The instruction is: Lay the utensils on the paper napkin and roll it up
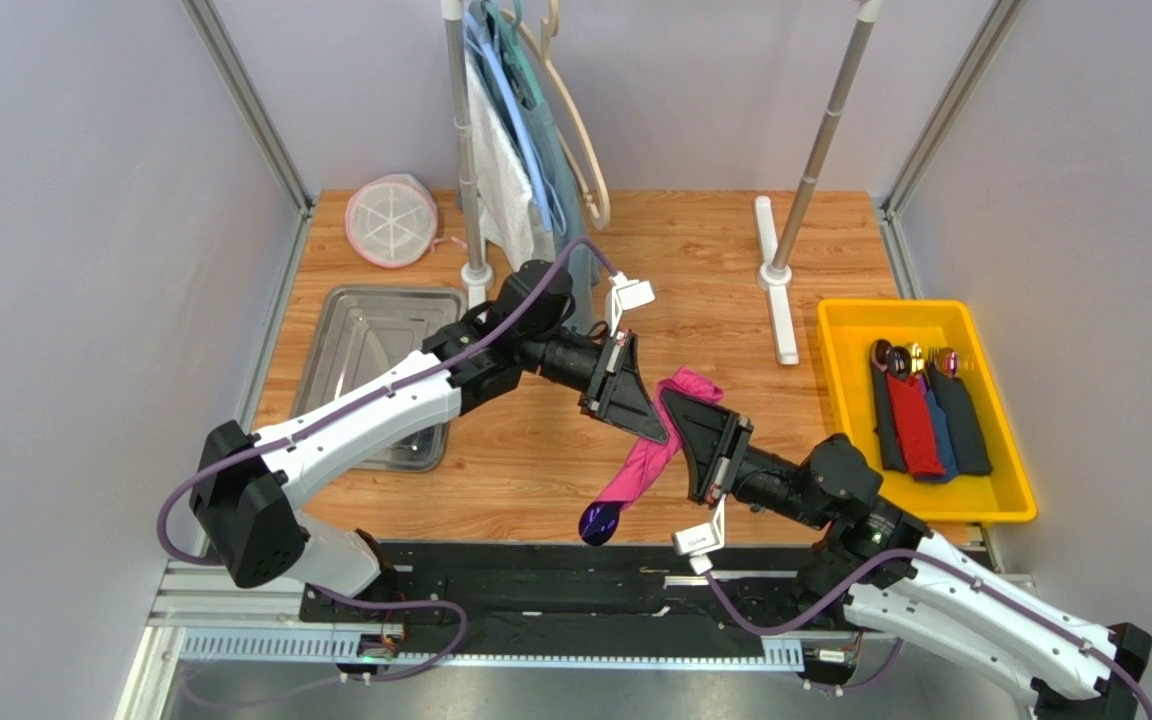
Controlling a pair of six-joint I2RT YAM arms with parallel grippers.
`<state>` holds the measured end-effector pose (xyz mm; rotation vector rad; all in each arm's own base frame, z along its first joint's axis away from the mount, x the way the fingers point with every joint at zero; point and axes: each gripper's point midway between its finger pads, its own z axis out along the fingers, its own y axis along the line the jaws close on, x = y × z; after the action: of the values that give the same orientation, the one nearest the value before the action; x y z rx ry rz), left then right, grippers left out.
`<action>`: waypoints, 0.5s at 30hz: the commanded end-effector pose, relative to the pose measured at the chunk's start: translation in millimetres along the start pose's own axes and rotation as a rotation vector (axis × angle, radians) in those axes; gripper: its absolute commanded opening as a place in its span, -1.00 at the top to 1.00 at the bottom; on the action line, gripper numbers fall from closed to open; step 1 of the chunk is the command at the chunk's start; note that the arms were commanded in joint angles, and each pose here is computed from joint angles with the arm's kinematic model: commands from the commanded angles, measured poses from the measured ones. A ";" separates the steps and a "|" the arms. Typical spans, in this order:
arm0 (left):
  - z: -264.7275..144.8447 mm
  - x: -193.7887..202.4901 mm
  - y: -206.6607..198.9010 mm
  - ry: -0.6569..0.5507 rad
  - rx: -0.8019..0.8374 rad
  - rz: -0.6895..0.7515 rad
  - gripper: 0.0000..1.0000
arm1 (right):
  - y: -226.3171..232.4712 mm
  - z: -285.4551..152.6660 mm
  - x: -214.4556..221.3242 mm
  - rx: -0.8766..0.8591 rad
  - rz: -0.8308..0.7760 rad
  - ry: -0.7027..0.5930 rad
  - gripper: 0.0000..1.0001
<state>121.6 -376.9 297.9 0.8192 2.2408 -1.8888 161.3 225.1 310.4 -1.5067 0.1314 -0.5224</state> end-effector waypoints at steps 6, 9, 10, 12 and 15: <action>-23.3 1.8 5.5 -0.013 -0.065 0.220 1.00 | -3.7 -31.1 9.3 -0.047 0.185 0.067 0.50; -27.9 4.4 11.9 -0.002 -0.103 0.238 1.00 | 8.0 -44.5 3.7 -0.137 0.318 0.060 -0.03; -29.1 4.2 14.3 -0.001 -0.114 0.276 1.00 | 0.9 -49.5 2.8 -0.139 0.356 0.055 -0.30; -32.7 3.3 18.1 -0.002 -0.146 0.307 1.00 | 15.0 -59.5 -4.7 -0.223 0.486 0.054 -0.45; -36.1 5.7 25.9 0.020 -0.175 0.396 1.00 | 13.3 -68.1 -5.6 -0.265 0.733 0.110 -0.57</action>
<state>140.2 -348.8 258.9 0.9665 2.2306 -1.5985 140.4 181.3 312.8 -1.5578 0.4704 -0.2388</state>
